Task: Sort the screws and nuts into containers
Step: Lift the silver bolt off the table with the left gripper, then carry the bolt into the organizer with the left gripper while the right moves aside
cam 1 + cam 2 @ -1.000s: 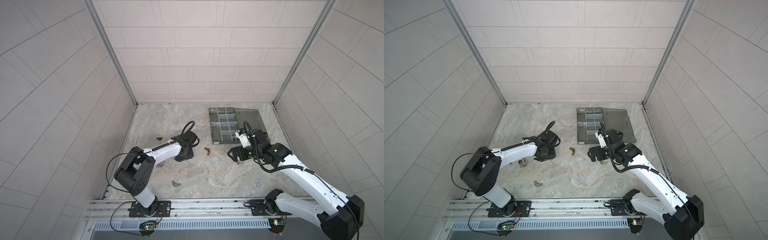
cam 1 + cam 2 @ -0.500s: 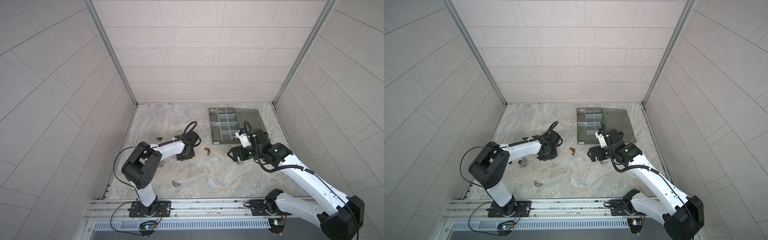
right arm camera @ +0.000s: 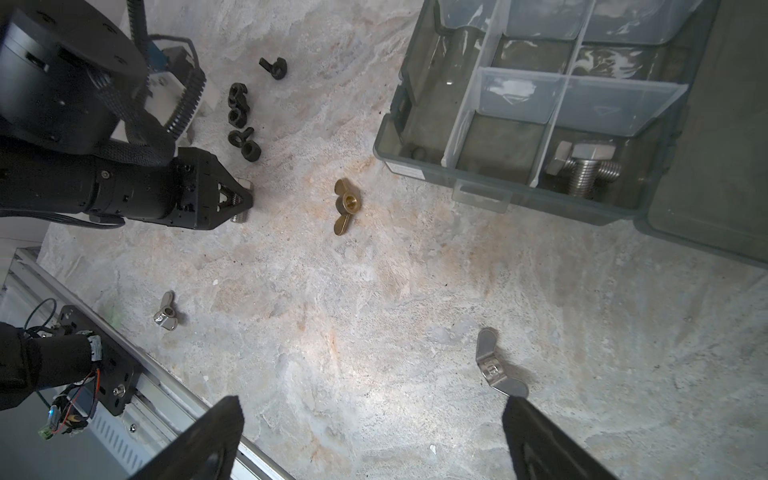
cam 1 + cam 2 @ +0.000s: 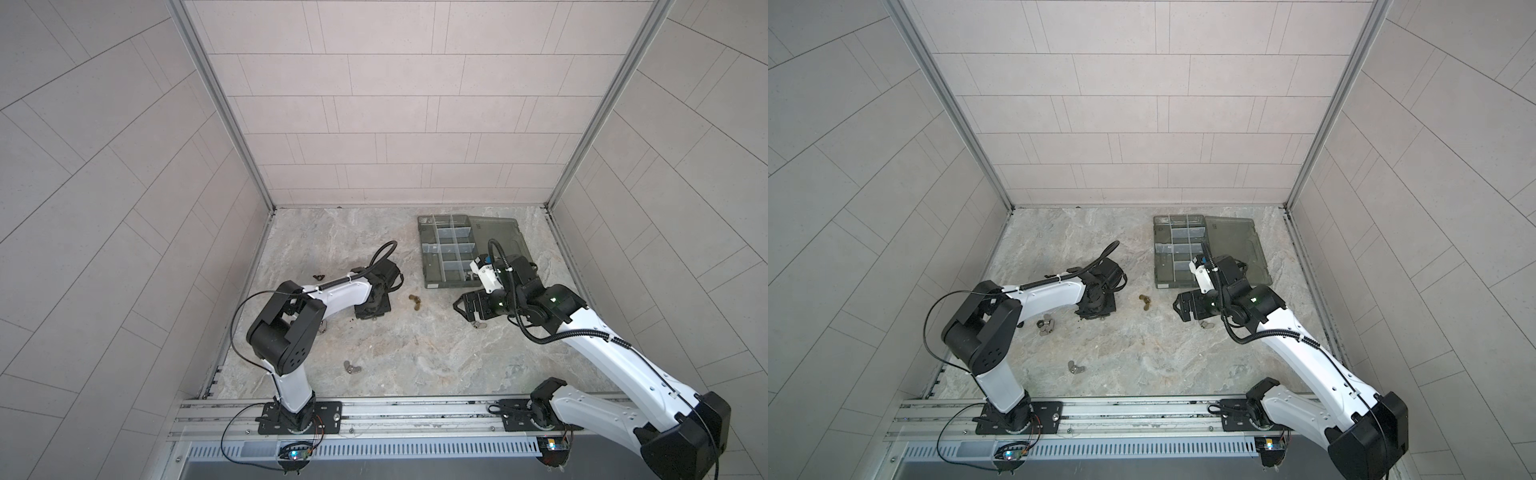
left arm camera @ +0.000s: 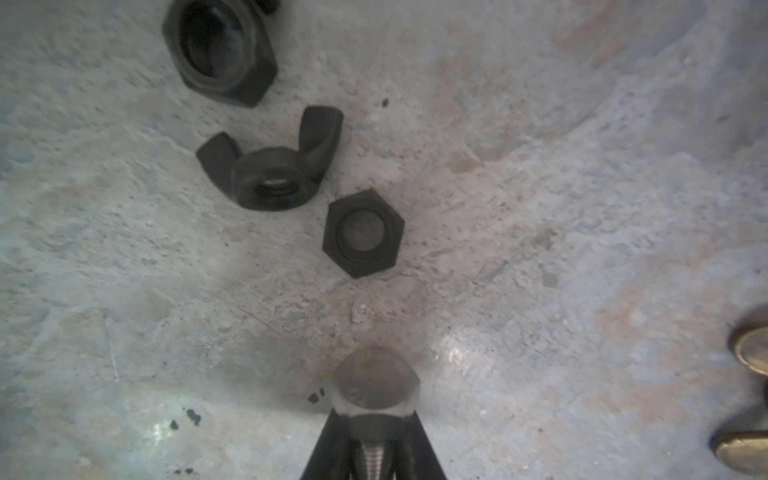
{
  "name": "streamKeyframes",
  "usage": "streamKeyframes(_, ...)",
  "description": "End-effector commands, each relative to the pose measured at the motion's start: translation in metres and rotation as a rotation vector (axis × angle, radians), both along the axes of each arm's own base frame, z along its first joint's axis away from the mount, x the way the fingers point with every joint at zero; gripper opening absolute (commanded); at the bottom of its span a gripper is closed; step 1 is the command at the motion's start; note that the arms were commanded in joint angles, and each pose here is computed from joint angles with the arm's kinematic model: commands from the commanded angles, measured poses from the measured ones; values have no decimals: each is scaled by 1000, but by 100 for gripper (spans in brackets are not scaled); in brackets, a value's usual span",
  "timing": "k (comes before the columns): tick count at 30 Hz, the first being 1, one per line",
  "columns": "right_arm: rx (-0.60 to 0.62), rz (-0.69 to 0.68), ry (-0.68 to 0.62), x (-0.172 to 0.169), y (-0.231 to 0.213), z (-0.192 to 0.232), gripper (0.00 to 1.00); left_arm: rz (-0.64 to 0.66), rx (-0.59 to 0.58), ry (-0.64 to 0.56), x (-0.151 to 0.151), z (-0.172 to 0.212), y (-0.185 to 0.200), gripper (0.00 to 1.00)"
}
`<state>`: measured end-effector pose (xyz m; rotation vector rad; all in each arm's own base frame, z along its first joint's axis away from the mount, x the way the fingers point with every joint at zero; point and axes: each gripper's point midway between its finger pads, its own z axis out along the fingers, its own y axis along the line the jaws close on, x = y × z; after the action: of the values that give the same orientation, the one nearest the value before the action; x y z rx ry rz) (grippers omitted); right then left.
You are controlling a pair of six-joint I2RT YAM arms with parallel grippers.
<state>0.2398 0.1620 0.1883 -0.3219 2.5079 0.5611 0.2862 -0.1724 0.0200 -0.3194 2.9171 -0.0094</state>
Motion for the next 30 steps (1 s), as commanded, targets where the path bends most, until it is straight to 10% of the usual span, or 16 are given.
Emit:
streamKeyframes(1,-14,-23,-21,2,-6,11,99,-40,-12,-30,8,26,-8,12)
streamKeyframes(30,-31,-229,-104,-2,-62,40,99,-368,-339,-208,108,105,-226,12)
